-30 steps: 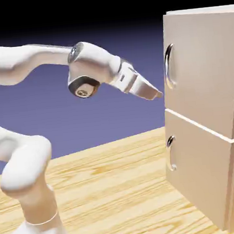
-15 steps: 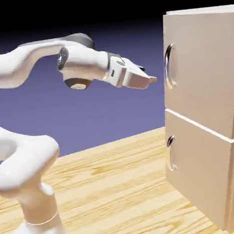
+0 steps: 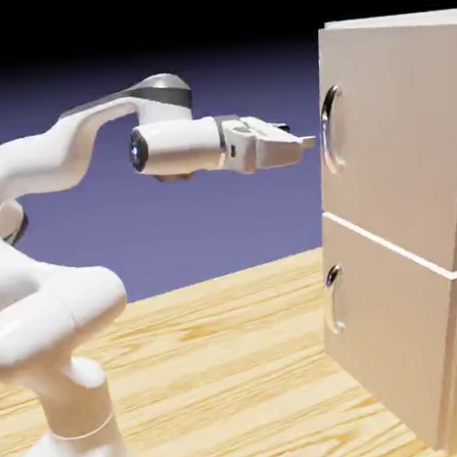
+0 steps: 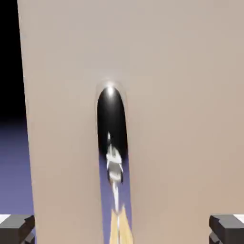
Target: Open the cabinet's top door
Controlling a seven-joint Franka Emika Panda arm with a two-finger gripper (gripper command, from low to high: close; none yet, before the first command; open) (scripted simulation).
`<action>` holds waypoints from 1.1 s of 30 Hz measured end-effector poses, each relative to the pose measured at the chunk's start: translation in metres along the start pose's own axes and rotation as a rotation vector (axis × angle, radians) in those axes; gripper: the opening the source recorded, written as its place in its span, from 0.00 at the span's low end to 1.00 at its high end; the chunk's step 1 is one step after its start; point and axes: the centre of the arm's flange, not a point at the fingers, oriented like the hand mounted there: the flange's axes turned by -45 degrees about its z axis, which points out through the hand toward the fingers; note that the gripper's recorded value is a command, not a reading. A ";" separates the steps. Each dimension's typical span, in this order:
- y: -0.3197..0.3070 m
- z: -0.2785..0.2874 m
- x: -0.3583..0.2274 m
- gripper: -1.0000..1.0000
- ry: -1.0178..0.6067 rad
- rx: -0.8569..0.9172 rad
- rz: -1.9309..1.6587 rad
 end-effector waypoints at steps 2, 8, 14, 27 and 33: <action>-0.001 0.006 -0.005 0.50 0.023 0.001 -0.017; -0.001 0.056 -0.004 0.00 0.023 0.001 -0.017; 0.018 0.024 -0.004 0.00 0.022 0.121 -0.018; 0.095 -0.054 -0.004 0.00 0.018 0.473 -0.022; 0.138 -0.079 -0.004 0.00 0.017 0.630 -0.024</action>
